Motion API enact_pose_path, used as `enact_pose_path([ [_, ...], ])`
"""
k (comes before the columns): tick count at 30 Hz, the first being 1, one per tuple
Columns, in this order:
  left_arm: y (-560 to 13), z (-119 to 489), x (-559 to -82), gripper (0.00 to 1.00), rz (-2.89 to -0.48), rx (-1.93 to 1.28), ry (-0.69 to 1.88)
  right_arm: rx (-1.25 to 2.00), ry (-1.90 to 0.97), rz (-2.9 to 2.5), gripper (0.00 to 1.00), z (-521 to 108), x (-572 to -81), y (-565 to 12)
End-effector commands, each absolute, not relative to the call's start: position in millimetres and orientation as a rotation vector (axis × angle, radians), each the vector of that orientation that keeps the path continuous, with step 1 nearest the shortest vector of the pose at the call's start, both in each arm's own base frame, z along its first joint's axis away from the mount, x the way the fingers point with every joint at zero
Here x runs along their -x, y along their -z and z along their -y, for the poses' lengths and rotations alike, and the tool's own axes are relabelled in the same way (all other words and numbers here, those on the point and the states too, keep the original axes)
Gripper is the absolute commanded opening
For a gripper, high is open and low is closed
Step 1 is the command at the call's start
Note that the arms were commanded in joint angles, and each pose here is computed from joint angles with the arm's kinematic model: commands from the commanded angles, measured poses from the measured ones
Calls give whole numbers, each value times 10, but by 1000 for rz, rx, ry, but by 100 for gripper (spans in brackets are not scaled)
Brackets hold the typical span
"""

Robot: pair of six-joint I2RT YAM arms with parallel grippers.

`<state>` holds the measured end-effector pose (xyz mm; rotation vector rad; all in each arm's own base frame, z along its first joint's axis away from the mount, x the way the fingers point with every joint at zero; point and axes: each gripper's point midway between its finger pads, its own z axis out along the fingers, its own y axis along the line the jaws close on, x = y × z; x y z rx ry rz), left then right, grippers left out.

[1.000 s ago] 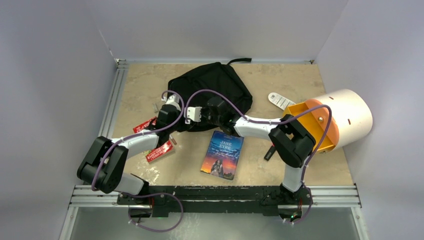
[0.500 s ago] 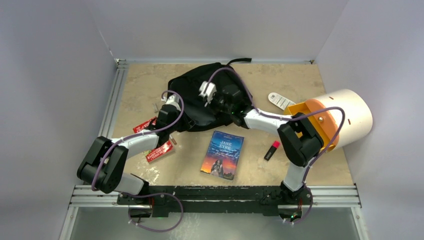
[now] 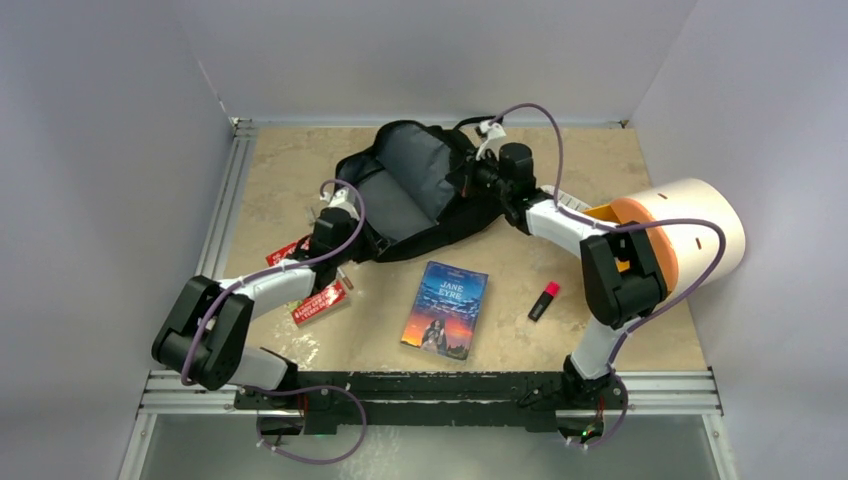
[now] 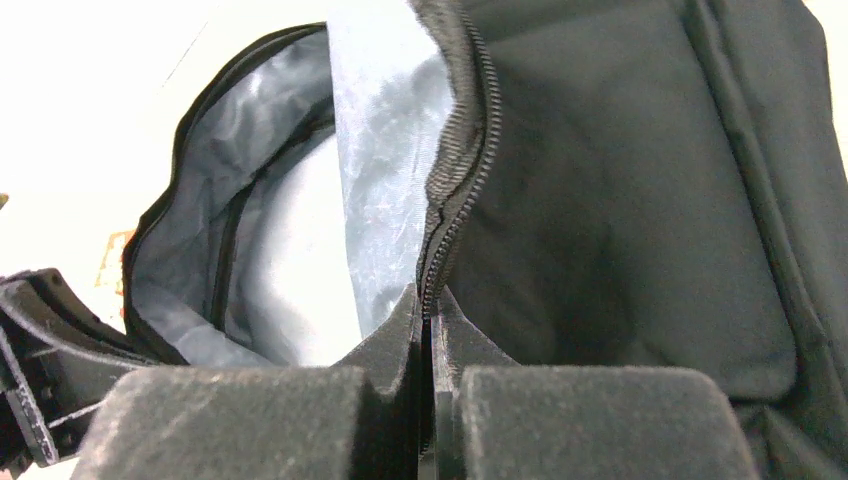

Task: Pack the student bag
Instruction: Unzip the student bag at the center of the board.

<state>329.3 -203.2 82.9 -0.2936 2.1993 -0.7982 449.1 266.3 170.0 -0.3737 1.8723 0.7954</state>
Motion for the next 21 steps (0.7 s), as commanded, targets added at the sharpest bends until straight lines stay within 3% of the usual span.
enact_pose_path([
  [1,-934,1966,-3321,0,-2165,304,802,74,-861,-1911,0,-2417,-4681,-1876],
  [9,-939,1956,-3321,0,-2166,298,806,-262,-856,-2057,0,-2137,-4634,-1427],
  [15,-1024,2032,-3341,0,-2155,222,835,-333,-779,-2142,0,-2042,-4608,-1058],
  [21,-1193,2122,-3380,29,-2132,142,870,-293,-730,-2207,21,-2030,-4611,-798],
])
